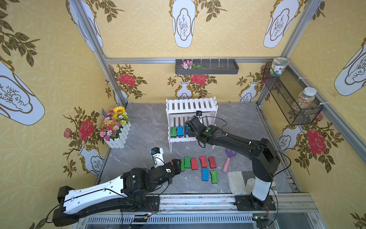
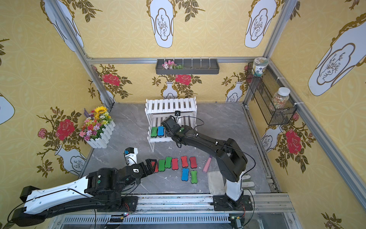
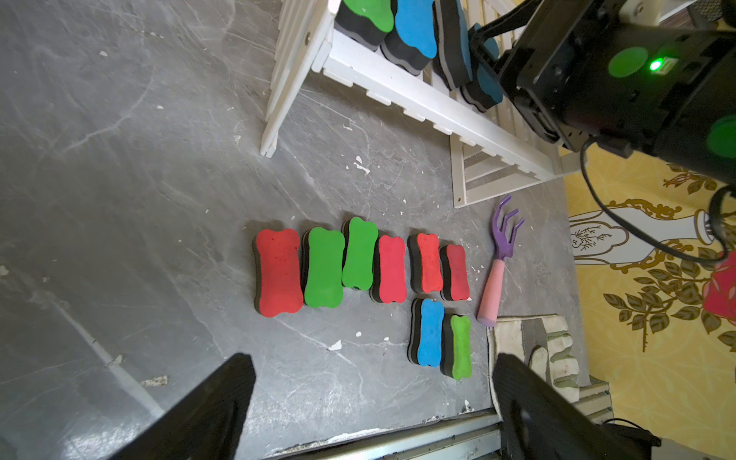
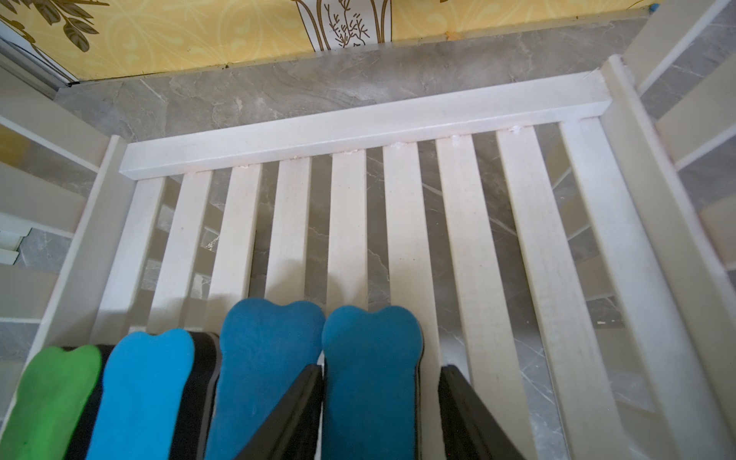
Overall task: Remove the whiteboard erasers from the shelf
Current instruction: Pick up the whiteboard eraser from the shelf.
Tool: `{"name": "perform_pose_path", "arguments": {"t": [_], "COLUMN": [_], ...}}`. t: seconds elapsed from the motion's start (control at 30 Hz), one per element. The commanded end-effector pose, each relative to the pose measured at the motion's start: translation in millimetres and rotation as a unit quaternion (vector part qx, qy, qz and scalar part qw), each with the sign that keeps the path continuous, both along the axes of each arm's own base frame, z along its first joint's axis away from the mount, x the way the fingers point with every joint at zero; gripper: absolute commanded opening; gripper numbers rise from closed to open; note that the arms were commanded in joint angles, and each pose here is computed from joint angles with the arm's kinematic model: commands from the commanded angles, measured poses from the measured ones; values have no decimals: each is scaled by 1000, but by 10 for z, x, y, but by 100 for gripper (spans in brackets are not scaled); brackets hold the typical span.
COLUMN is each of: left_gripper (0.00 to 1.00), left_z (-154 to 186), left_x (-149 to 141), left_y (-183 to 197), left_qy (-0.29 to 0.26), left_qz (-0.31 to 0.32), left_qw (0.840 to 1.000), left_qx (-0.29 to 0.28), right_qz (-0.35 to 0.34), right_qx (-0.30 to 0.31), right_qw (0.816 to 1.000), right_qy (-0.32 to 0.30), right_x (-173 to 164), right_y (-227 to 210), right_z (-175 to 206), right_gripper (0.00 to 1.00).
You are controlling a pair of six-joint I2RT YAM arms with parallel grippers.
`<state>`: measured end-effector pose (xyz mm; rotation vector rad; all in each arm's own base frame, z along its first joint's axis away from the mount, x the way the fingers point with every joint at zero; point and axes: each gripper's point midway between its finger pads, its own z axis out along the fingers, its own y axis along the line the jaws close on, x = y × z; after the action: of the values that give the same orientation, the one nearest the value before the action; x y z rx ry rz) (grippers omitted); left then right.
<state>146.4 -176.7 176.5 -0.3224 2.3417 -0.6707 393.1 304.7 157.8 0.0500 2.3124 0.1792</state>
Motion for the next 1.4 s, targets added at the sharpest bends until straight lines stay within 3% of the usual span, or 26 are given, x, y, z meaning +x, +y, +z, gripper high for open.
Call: {"name": "perform_pose_path", "arguments": {"t": [0.0, 0.57, 0.97, 1.13, 1.37], "left_gripper": [99, 100, 99, 100, 100], "left_z": [-19, -26, 10, 51, 125], "left_x": [0, 6, 16, 28, 52], "left_y": [6, -6, 2, 32, 127], "left_qy": [-1, -2, -5, -10, -21], "left_qz": [-2, -2, 1, 6, 17], "left_qw": [1000, 1000, 1000, 1000, 1000], "left_qx": [3, 3, 4, 5, 7], "right_qz": [-5, 5, 27, 57, 94], "right_qx": [-3, -3, 36, 65, 91], "right_qw": [1000, 1000, 999, 996, 991], "right_qy": [2, 7, -30, -21, 25], "right_x": [7, 4, -112, -532, -1538], "right_y": [-16, 20, 19, 12, -64], "right_z": [-8, -20, 473, 565, 321], "right_gripper": [50, 43, 36, 35, 36]}}
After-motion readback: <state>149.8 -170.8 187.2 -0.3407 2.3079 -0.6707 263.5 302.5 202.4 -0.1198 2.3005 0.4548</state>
